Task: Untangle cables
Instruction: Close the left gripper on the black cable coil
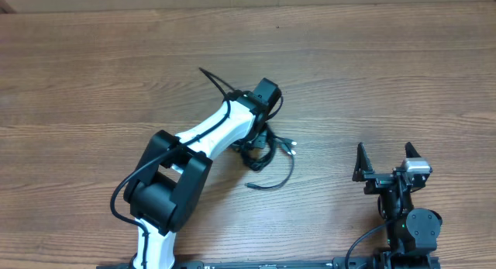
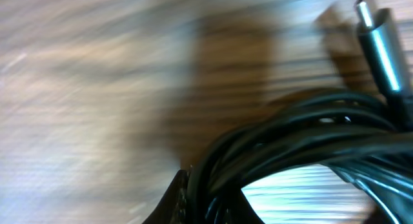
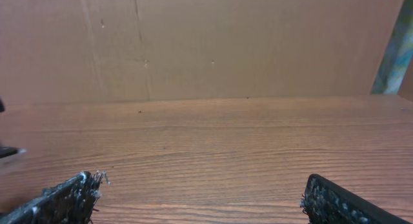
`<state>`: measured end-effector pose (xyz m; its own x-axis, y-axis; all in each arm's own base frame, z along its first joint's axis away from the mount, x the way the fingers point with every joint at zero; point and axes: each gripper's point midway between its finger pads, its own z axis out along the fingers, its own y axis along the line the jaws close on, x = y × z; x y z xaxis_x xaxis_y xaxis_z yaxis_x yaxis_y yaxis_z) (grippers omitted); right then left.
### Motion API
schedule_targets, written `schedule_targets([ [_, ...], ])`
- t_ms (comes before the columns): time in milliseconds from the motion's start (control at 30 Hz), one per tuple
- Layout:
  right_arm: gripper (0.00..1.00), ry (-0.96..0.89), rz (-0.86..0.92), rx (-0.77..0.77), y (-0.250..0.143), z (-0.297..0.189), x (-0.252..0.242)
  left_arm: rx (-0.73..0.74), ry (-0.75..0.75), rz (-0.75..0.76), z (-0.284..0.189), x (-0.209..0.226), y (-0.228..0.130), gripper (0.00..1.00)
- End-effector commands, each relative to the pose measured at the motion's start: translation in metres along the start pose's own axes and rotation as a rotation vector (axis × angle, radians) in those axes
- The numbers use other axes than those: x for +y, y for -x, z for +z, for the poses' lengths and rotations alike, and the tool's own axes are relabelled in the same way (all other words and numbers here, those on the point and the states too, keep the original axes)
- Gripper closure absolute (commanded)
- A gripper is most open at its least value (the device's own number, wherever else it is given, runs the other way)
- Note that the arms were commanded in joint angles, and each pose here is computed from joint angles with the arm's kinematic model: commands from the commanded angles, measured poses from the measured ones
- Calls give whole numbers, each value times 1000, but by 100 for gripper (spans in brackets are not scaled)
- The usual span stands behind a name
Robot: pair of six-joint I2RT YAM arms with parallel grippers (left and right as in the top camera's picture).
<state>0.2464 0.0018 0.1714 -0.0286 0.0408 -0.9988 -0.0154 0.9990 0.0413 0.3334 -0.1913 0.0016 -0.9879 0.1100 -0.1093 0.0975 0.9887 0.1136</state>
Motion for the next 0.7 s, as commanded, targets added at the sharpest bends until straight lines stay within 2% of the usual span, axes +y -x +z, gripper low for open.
schedule_targets([
  [0, 0, -19, 3, -6, -1, 0, -4, 7, 189, -296, 8, 52, -1, 96],
  [133, 0, -18, 2, -6, -1, 0, -4, 64, 200, -446, 10, 71, -9, 96],
  [300, 0, -18, 3, -6, -1, 0, -4, 126, 82, -504, 14, 60, -9, 96],
  [667, 0, -18, 2, -6, -1, 0, -4, 142, -46, -408, 14, 34, -5, 96],
])
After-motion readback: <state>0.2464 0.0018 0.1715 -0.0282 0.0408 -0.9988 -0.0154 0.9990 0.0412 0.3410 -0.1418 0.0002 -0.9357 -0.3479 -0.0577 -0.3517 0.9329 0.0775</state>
